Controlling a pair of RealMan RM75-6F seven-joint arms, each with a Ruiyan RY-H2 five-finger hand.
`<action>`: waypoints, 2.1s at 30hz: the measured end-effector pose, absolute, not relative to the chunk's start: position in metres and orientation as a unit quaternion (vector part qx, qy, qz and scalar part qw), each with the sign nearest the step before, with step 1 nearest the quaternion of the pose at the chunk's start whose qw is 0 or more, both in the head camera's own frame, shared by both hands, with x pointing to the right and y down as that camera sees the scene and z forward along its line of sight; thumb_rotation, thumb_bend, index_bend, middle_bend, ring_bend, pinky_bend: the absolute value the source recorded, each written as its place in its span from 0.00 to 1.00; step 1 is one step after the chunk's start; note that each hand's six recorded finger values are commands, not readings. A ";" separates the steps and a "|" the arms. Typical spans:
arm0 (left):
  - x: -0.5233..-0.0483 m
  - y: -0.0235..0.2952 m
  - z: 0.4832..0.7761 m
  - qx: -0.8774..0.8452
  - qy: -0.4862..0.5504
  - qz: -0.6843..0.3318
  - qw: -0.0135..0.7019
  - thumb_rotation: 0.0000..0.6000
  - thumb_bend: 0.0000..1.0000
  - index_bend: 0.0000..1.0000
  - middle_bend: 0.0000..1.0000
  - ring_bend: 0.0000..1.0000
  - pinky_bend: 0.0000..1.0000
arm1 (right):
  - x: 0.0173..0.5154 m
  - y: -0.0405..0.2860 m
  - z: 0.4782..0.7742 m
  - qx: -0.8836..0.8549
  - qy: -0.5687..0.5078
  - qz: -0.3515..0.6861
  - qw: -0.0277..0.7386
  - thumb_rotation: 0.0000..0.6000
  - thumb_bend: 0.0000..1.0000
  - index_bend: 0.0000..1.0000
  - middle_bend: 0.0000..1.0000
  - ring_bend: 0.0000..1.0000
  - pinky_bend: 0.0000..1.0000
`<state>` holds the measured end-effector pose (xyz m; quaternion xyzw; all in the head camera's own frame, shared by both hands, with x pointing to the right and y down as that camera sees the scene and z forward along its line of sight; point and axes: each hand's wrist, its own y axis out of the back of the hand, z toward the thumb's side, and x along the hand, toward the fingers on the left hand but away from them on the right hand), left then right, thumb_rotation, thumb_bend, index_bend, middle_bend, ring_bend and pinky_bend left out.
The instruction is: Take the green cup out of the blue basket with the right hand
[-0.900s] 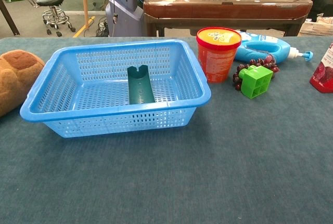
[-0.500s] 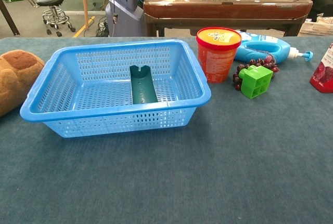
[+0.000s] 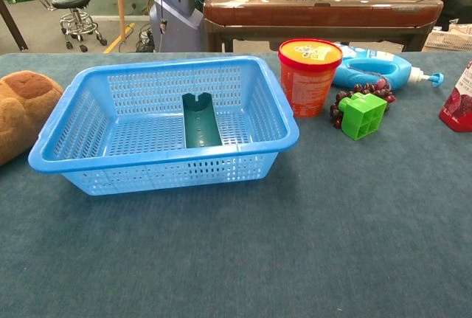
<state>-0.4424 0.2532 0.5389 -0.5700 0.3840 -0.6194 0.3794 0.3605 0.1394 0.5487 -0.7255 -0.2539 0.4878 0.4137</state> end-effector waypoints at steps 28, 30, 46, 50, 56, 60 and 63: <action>-0.464 0.266 0.526 -0.549 0.399 -0.632 0.374 1.00 0.32 0.00 0.00 0.00 0.00 | 0.053 0.047 0.643 -0.783 -0.044 0.370 0.497 1.00 0.22 0.06 0.14 0.02 0.08; -0.466 0.267 0.525 -0.547 0.399 -0.634 0.374 1.00 0.32 0.00 0.00 0.00 0.00 | 0.043 0.047 0.650 -0.783 -0.041 0.370 0.498 1.00 0.22 0.07 0.14 0.02 0.08; -0.480 0.271 0.526 -0.539 0.401 -0.646 0.363 1.00 0.32 0.00 0.00 0.00 0.00 | -0.003 0.052 0.705 -0.755 0.007 0.391 0.526 1.00 0.15 0.08 0.15 0.03 0.09; -0.481 0.272 0.526 -0.539 0.402 -0.646 0.361 1.00 0.32 0.00 0.00 0.00 0.00 | -0.009 0.054 0.715 -0.745 0.020 0.397 0.536 1.00 0.12 0.08 0.15 0.03 0.09; -0.482 0.273 0.527 -0.538 0.402 -0.648 0.359 1.00 0.32 0.00 0.00 0.00 0.00 | -0.023 0.064 0.732 -0.732 0.046 0.400 0.549 1.00 0.11 0.08 0.15 0.03 0.09; -0.485 0.273 0.526 -0.535 0.403 -0.651 0.357 1.00 0.32 0.00 0.00 0.00 0.00 | -0.032 0.072 0.738 -0.730 0.055 0.398 0.553 1.00 0.11 0.08 0.15 0.03 0.09; -0.486 0.273 0.525 -0.534 0.404 -0.651 0.358 1.00 0.32 0.00 0.00 0.00 0.00 | -0.037 0.075 0.741 -0.728 0.062 0.398 0.554 1.00 0.10 0.08 0.15 0.03 0.09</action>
